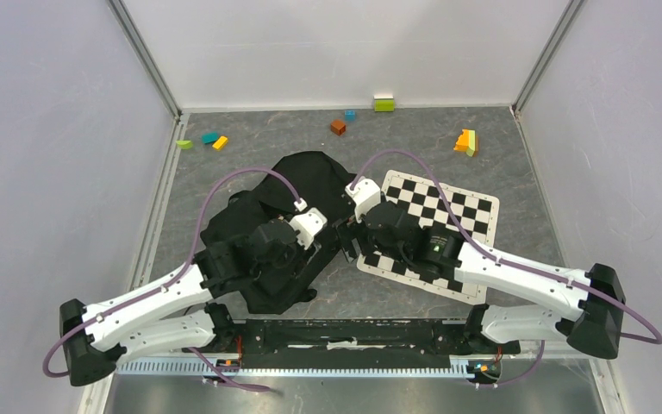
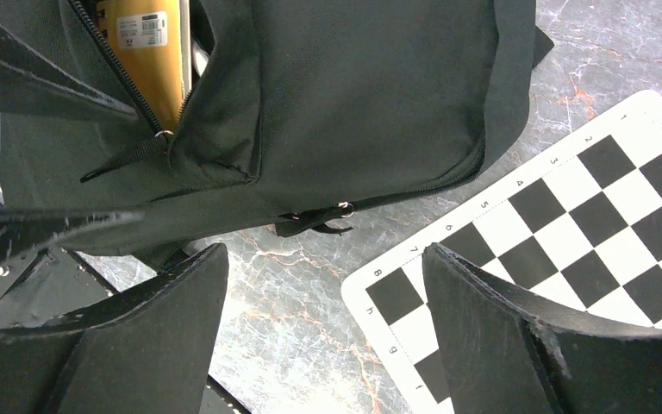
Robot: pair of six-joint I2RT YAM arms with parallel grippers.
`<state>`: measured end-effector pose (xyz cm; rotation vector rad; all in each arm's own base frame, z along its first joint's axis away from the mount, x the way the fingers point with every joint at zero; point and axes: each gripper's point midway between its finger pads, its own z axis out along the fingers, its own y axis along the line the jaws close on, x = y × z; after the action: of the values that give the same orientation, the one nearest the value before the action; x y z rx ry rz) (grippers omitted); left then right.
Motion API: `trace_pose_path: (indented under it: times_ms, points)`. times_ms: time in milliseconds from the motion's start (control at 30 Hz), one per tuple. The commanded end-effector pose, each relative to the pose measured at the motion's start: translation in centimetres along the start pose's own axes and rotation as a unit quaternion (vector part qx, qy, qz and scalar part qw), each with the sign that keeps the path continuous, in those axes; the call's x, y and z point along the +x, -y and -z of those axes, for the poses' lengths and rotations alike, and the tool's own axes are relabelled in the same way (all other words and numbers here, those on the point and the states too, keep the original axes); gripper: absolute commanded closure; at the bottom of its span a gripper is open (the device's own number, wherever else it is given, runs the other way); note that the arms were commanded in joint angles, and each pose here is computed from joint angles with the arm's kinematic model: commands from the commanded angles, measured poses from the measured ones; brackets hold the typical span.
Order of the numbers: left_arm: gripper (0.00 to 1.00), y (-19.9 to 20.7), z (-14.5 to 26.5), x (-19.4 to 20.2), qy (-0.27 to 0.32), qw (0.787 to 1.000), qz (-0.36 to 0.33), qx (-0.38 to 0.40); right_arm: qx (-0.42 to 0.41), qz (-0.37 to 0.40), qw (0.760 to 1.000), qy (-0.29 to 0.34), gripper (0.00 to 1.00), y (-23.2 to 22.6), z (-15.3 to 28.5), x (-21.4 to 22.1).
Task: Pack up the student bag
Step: Place the stationery in the student bag, then zip the student bag at the center of the board.
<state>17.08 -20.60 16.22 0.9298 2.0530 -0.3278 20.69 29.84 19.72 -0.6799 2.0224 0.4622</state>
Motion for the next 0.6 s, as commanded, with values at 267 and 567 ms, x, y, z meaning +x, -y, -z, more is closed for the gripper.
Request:
trace_pose_path:
  times_ms: [267, 567]
  points:
    - [0.44, -1.7, 1.8, -1.6, 0.018, 0.998, -0.007, -0.059, 0.008, -0.021, 0.999, 0.026, 0.12, 0.5, 0.7, -0.6]
    - [0.47, -1.5, 0.6, -0.7, -0.026, 0.997, -0.025, -0.066, 0.002, -0.022, 1.000, 0.023, 0.12, 0.0, 0.1, -0.6]
